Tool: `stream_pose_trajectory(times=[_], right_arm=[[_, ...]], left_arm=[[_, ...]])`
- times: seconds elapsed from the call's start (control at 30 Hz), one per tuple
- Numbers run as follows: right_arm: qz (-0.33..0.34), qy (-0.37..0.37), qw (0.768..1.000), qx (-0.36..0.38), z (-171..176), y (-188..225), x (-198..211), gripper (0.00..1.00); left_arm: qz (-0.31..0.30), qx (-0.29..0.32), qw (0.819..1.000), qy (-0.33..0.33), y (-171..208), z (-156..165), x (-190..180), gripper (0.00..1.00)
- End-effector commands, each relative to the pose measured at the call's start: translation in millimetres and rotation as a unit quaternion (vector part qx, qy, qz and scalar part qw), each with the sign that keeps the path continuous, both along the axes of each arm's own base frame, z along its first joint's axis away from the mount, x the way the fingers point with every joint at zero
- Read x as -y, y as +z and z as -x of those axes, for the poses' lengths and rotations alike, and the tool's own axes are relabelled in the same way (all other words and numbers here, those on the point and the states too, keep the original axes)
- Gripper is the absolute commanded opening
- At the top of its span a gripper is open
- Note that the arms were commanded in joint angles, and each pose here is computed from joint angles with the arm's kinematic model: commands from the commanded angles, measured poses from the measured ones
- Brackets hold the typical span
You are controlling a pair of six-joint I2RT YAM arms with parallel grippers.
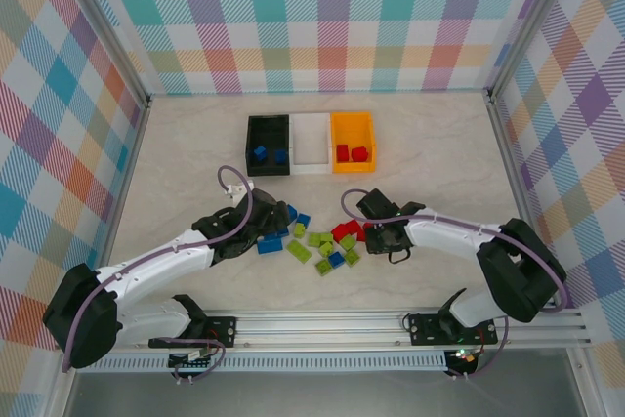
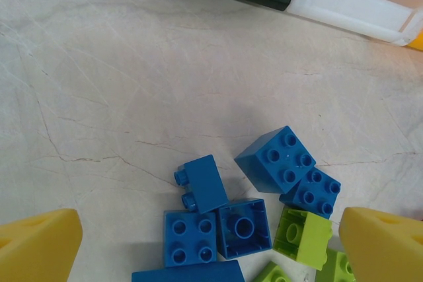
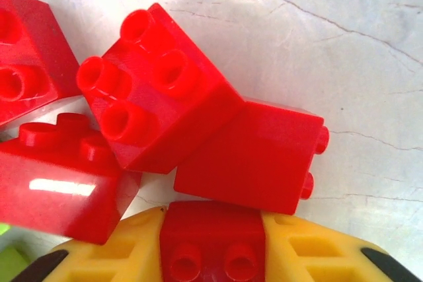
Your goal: Sort the legos into containers by color
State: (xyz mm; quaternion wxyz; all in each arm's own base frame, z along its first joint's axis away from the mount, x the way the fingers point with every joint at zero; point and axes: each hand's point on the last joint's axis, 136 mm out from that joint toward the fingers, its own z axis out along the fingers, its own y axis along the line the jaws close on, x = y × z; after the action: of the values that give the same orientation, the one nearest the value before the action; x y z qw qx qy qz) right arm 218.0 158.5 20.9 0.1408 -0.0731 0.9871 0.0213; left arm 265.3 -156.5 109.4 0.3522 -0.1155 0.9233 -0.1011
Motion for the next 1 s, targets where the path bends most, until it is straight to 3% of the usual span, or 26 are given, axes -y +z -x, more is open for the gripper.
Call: stream_pose_trajectory(times=[0.0,0.2,0.33,0.43,0.53,0.7,0.87,0.97], right_arm=[[-0.014,-0.002,1.0,0.028,-4.6,27.0,0.0,0.32],[-0.073,0.014,0.992,0.1,-34.3,101.0,-14.9,0.3],[-0.114,0.003,0.981,0.157,-105.4,144.0,-32.0,0.29],[-0.125,-0.011,0.977,0.171,-166.1,153.5,-47.5,0.29],[-0.129,-0.024,0.978,0.165,-218.3,144.1,-60.2,0.29],[-0.108,-0.046,0.982,0.145,-275.3,115.6,-67.3,0.3],[-0.1,-0.069,0.986,0.117,-299.5,83.9,-64.3,0.33],[-0.102,-0.076,0.986,0.107,-304.7,77.9,-64.4,0.43]], left_arm=[[-0.006,0.0,1.0,-0.006,3.4,0.0,2.2,1.0],[-0.007,0.003,1.0,-0.006,4.7,-0.7,1.8,1.0],[-0.006,0.0,1.0,-0.005,2.7,0.3,1.2,1.0],[-0.01,-0.005,1.0,-0.006,1.3,2.0,0.4,1.0],[-0.01,-0.007,1.0,-0.009,2.8,3.8,0.2,1.0],[-0.009,-0.017,1.0,-0.014,-1.8,6.8,0.7,1.0],[-0.02,-0.035,0.999,-0.012,-13.3,11.4,-2.4,1.0],[-0.027,-0.046,0.999,-0.009,-18.3,13.0,-3.9,1.0]])
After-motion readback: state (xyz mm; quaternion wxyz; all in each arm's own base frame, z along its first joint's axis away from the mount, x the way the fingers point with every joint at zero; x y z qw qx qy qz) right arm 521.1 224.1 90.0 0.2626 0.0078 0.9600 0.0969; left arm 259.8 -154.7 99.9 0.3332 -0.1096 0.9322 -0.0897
